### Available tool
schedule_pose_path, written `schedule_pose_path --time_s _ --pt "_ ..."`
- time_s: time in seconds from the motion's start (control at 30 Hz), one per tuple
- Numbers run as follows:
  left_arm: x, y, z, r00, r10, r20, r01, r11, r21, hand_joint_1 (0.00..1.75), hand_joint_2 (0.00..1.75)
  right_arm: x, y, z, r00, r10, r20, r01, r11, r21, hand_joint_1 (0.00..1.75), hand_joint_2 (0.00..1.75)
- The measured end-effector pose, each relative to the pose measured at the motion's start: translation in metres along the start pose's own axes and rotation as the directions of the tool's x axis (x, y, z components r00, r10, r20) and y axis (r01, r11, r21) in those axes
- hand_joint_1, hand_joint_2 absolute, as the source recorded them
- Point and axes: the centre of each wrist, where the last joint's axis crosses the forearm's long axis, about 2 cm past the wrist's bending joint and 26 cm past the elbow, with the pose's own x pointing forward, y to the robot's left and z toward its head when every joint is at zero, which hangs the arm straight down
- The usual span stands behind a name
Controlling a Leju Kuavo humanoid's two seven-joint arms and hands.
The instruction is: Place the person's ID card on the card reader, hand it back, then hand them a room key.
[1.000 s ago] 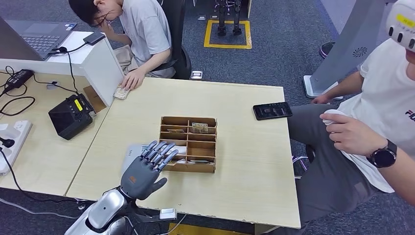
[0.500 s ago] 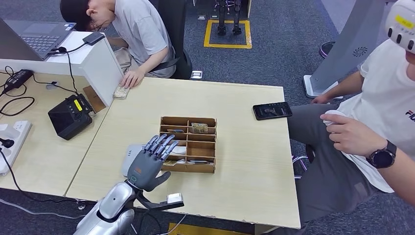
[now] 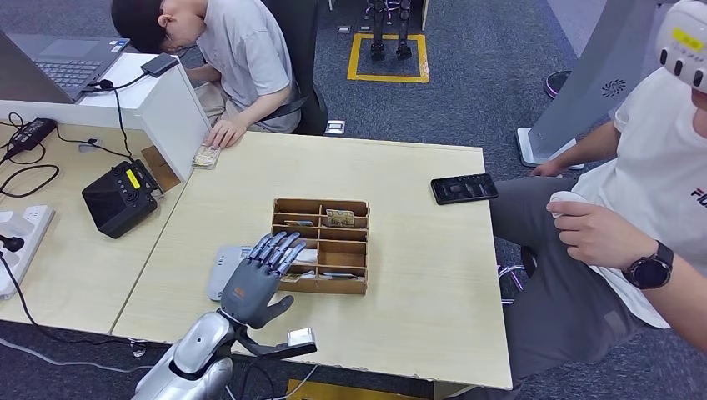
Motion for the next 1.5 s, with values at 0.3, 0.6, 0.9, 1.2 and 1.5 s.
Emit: schedule_pose_path --time_s 0.3,0.6,0.9,1.2,1.5 --pt "-0.001 -0.002 0.001 1.0 0.013 -0.006 -0.013 1.0 -0.027 1.71 1.75 0.0 0.0 0.0 1.0 0.0 0.002 0.0 1.0 0.0 0.0 1.75" --pt "-0.002 -0.003 0.002 1.0 0.011 -0.008 -0.011 1.0 -0.027 1.74 1.75 0.0 0.0 0.0 1.0 0.001 0.023 -0.001 1.0 -0.007 0.0 1.75" --pt "-0.004 -0.002 0.0 1.0 0.008 -0.008 -0.009 1.0 -0.023 1.75 1.75 0.0 0.0 0.0 0.999 0.002 0.039 -0.001 1.0 -0.011 0.0 1.75" --pt "-0.058 0.061 -0.043 0.993 0.121 0.012 -0.122 0.993 0.005 1.75 1.75 0.0 0.0 0.0 0.999 0.018 0.043 -0.018 1.0 -0.004 0.0 1.75" --pt "-0.117 0.278 -0.14 0.997 0.015 0.075 -0.028 0.985 0.173 1.75 1.75 0.0 0.0 0.0 0.999 0.02 0.039 -0.021 1.0 0.003 0.0 1.75"
